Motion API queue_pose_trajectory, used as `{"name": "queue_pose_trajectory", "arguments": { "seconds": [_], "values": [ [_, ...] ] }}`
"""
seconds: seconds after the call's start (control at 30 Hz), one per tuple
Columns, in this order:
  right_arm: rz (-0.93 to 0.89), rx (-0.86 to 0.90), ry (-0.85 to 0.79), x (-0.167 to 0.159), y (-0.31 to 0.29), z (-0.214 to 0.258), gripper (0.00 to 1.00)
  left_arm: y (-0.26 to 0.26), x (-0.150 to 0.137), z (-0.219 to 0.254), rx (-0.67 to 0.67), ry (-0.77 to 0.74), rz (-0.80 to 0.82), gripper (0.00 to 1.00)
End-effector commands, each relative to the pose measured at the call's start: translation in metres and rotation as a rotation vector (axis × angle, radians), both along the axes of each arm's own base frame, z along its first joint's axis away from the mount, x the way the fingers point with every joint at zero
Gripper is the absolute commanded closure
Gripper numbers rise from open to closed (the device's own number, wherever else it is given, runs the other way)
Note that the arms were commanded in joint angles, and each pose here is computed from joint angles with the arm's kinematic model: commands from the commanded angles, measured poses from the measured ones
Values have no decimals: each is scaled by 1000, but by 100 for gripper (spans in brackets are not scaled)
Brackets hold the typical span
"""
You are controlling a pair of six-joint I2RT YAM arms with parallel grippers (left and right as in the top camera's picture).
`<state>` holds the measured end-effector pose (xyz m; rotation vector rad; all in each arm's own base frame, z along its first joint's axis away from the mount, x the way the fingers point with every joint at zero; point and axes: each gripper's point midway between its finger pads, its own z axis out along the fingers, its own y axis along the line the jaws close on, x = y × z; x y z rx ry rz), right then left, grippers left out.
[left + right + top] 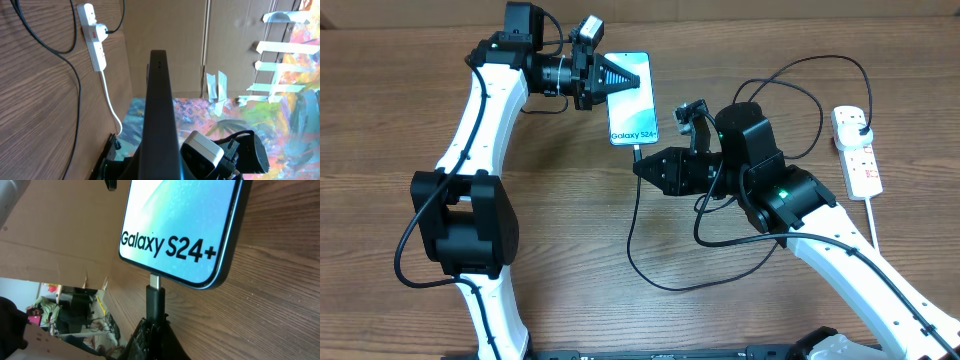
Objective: Plug charger to phone and switch on socket
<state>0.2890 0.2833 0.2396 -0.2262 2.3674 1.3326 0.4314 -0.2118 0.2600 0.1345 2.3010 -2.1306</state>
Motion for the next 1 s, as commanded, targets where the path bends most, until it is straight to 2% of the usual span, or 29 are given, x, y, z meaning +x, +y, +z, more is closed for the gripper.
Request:
{"name": "queue_pose_trajectory", "arguments": {
  "seconds": [0.0,0.97],
  "values": [
    [-5,10,-21,3,0,8,96,-7,-7,14,-33,-8,-29,96],
    [-79,59,-57,25,-5,21,96,-31,-20,13,-32,-31,-86,96]
  ]
}}
